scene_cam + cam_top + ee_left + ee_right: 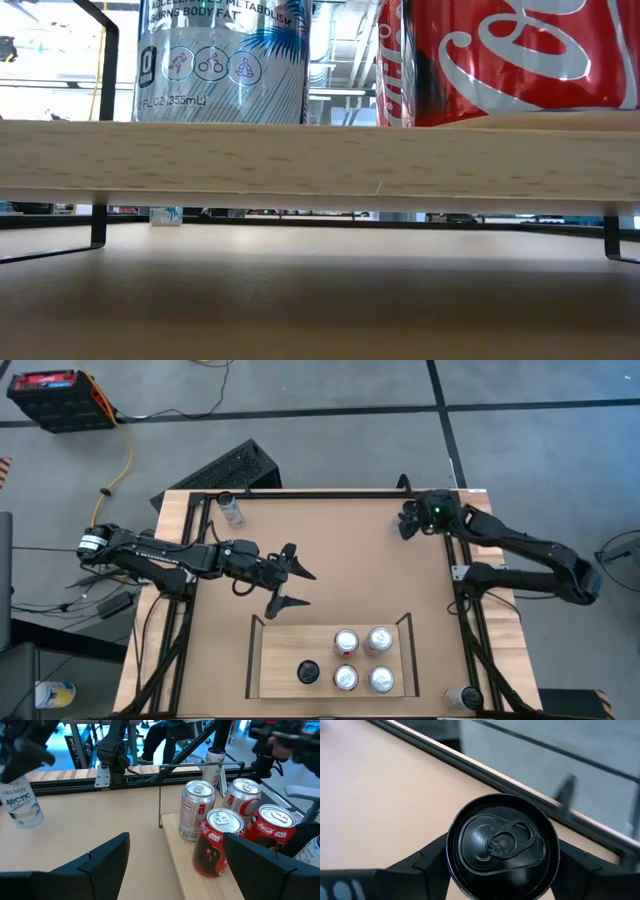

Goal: Place canned beverage on shelf
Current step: Put the white blue soda can aligned with the other white blue soda can on the shelf

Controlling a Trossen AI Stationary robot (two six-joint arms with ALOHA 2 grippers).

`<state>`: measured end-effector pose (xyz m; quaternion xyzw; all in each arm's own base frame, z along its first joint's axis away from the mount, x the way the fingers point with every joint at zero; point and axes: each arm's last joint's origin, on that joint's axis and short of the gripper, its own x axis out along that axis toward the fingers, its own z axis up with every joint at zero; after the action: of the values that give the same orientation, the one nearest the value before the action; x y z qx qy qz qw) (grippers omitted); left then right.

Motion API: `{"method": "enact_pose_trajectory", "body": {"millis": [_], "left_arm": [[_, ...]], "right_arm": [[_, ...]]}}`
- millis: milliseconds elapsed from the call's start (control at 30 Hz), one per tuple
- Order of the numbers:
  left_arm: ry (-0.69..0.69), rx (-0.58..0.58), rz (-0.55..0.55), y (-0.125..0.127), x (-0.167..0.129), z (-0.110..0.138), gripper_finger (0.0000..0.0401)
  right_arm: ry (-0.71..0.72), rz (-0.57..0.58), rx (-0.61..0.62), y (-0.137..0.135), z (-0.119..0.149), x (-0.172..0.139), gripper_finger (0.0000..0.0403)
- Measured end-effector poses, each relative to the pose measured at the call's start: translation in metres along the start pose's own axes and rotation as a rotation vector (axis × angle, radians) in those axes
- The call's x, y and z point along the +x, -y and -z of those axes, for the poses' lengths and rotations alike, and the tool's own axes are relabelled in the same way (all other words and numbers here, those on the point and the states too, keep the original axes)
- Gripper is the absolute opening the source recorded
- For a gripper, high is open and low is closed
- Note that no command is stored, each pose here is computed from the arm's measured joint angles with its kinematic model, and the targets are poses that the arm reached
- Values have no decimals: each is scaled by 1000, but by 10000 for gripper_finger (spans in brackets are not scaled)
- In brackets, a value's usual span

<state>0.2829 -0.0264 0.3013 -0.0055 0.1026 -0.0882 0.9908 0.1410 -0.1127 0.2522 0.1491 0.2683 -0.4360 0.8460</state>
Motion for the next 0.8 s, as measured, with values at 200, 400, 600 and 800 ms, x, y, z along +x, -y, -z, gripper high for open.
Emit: {"method": "enact_pose_trajectory", "body": {"millis": [200, 400, 600, 800], "left_arm": [[0, -21, 0, 0, 0, 0, 303], [0, -32, 1, 0, 0, 0, 303], [0, -15, -29, 0, 0, 0, 303], [0, -70, -17, 0, 0, 0, 303]], "right_arm": [[56, -195, -60, -34, -10, -22, 279], [74, -382, -142, -68, -4, -43, 279], [89, -512, -247, -91, 8, -61, 279], [119, -597, -302, -103, 13, -73, 279]]}}
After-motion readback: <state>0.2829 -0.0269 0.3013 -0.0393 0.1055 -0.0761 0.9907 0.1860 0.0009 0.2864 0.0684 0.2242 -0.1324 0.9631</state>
